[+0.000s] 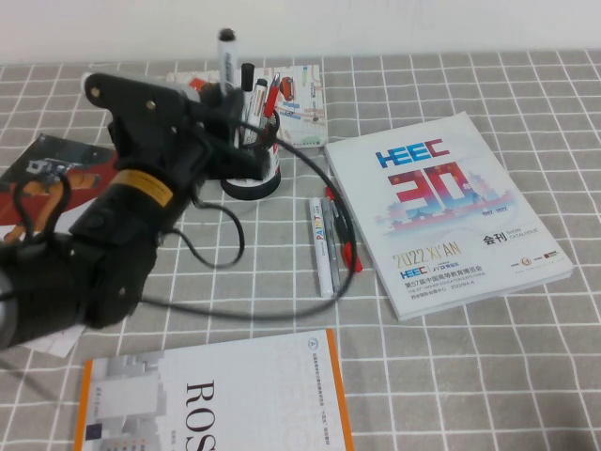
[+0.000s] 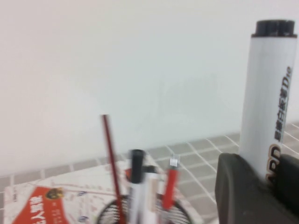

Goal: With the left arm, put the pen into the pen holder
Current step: Place the pen onto the pen holder

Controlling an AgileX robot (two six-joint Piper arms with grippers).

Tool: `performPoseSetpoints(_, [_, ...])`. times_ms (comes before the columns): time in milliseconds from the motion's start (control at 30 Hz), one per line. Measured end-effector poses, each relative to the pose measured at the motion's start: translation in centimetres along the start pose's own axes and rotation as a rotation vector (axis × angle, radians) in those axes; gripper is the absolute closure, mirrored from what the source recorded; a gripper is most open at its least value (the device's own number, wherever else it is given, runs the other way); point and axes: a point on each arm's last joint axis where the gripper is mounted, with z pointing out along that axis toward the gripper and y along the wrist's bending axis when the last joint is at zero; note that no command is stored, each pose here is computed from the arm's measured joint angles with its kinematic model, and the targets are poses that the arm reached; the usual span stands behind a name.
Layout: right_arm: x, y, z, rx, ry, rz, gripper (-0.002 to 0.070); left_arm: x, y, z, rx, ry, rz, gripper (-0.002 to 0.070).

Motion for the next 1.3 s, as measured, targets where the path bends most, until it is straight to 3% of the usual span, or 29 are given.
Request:
performPoseSetpoints(300, [0.0, 0.0, 0.0, 0.0, 0.0, 0.0, 0.0689, 0.9, 3.1, 3.8, -0.079, -0.036, -0.11, 0.0568])
performPoseSetpoints(833, [0.0, 0.0, 0.0, 0.0, 0.0, 0.0, 0.0689, 1.0, 5.3, 8.5, -0.091, -0.066, -0.109, 0.0568])
performPoseSetpoints(1300, [0.0, 0.0, 0.0, 0.0, 0.0, 0.0, 0.0689, 4.9, 5.3, 9.6, -0.055, 0.033, -0.105, 0.0568])
